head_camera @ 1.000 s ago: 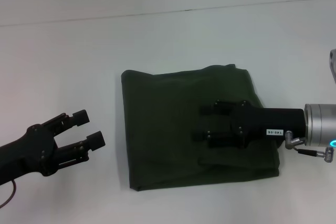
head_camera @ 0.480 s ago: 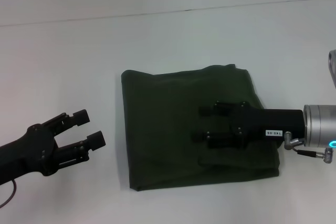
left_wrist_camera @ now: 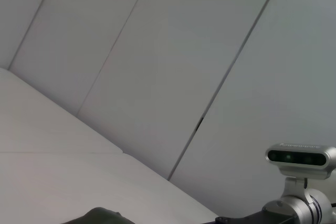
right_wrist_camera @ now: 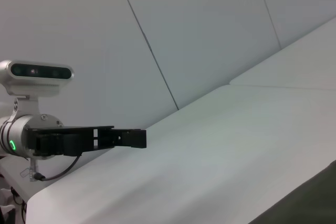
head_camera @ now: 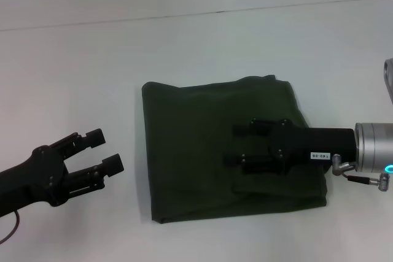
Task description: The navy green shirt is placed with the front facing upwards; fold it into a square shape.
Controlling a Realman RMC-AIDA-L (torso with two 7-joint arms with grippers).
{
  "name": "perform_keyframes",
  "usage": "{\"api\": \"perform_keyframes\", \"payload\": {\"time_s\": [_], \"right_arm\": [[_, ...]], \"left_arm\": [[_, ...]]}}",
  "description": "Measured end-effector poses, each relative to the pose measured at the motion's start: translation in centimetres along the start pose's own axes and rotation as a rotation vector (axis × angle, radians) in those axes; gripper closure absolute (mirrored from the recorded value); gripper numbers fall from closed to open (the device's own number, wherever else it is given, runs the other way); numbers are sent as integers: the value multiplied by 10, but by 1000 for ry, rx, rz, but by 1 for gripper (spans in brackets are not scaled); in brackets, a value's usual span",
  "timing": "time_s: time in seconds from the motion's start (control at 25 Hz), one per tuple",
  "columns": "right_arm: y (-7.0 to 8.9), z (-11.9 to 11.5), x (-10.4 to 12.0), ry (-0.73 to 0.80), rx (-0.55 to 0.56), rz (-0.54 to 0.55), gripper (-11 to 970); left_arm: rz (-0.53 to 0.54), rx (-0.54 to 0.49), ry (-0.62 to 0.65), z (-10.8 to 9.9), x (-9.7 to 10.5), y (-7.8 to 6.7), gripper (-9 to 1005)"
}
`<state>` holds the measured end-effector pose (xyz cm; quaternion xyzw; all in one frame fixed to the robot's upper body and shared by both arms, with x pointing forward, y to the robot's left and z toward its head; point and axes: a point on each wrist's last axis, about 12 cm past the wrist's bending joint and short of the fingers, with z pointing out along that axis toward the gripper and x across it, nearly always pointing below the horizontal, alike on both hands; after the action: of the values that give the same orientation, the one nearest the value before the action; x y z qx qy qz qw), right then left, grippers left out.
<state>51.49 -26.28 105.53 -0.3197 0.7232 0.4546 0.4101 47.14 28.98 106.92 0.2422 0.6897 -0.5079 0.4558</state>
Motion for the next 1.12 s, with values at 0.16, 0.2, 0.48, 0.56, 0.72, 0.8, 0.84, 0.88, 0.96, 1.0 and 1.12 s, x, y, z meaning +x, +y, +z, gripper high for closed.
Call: {"api": "perform_keyframes", "payload": {"time_s": [0.16,0.2,0.48,0.56,0.72,0.8,0.84,0.88,0.96,1.0,1.12], "right_arm": [[0,0,0,0,0,0,60],[0,0,0,0,0,0,59],[0,0,1,0,1,1,59],[0,0,1,0,1,1,59],[0,0,1,0,1,1,59],[0,0,0,0,1,1,59],[0,0,0,0,1,1,59],[0,0,0,0,0,1,59],[0,0,0,0,0,0,59],[0,0,0,0,0,0,59],[0,0,0,0,0,0,59]], "left_arm": [[0,0,0,0,0,0,79],[0,0,0,0,0,0,79],[0,0,0,0,0,0,79],[1,1,1,0,0,0,79],[1,1,1,0,0,0,79],[1,1,1,0,0,0,79],[1,1,1,0,0,0,79],[1,1,1,0,0,0,79],[2,2,1,1,-1,0,79],[2,2,1,1,-1,0,79],[2,2,1,1,-1,0,79]]}}
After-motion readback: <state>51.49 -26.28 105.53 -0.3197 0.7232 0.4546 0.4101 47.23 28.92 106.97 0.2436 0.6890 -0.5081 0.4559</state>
